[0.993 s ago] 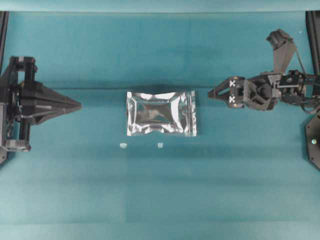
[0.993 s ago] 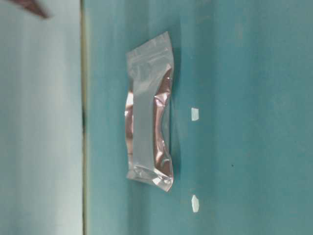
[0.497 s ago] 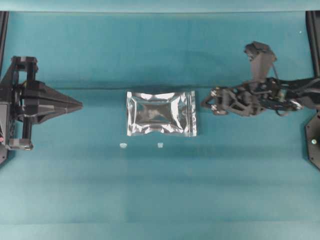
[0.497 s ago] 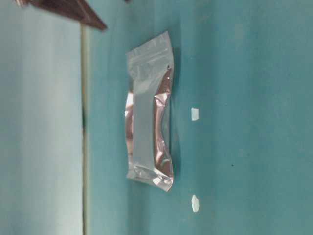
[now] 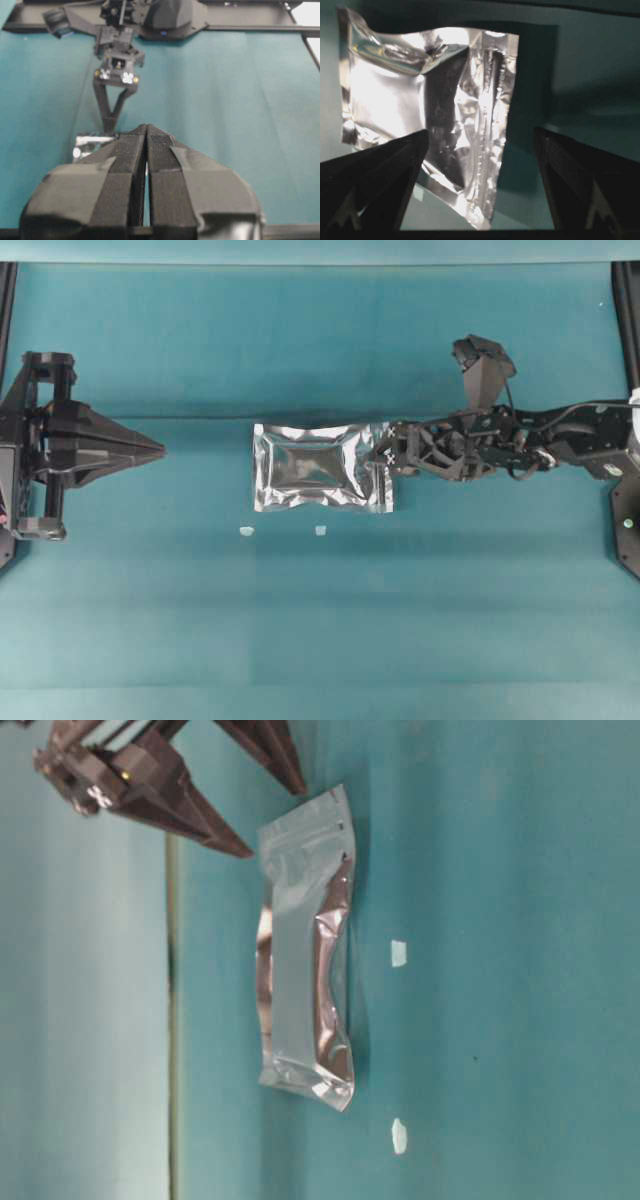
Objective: Hand over the silver zip bag and make it stand upright.
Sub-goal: 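Lower the open right gripper onto the bag's right edge and close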
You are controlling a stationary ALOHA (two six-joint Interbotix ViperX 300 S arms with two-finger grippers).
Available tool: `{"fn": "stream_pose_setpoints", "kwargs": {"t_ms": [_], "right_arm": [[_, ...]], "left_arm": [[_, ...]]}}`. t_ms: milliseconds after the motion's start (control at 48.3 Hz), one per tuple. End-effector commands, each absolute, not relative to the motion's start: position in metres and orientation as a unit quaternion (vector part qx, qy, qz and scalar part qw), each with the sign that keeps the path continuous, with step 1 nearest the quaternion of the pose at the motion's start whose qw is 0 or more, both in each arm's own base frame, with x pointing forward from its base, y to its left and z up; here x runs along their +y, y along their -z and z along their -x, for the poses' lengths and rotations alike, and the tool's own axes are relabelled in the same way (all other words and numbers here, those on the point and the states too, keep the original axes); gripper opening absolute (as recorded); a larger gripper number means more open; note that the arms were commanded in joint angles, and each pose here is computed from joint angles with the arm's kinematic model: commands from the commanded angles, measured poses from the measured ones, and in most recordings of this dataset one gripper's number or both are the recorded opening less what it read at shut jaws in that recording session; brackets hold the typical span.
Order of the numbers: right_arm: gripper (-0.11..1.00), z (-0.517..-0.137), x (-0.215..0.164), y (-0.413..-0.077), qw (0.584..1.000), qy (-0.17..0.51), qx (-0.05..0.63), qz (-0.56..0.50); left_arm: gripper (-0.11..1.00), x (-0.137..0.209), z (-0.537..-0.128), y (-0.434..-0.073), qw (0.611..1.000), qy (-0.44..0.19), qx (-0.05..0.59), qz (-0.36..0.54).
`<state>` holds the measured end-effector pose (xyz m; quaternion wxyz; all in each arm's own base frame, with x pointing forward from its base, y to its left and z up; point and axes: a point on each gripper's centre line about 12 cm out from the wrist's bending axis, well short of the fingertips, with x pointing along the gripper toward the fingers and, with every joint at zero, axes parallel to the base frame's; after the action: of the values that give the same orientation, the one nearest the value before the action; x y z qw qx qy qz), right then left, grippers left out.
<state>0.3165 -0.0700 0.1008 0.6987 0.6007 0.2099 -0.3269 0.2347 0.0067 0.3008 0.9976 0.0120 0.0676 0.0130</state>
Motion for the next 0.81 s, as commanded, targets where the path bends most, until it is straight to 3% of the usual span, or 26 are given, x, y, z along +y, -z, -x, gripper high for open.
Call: {"fn": "stream_pose_setpoints", "kwargs": {"t_ms": [0,352,786], "right_arm": [[0.92,-0.313,-0.068,-0.103,0.694,0.323,0.186,-0.616],[0.91,-0.313,-0.060,-0.092,0.685,0.309,0.149,-0.643],[0.91,-0.339,-0.064,-0.085,0.690,0.302,0.147,-0.641]], "left_arm": [[0.00,0.007,-0.236,-0.310,0.998,-0.014,0.055,-0.013],[0.00,0.009,-0.236,-0.310,0.998,-0.018,0.055,-0.013],[0.00,0.008,-0.235,-0.310,0.998,-0.017,0.054,-0.010]]}}
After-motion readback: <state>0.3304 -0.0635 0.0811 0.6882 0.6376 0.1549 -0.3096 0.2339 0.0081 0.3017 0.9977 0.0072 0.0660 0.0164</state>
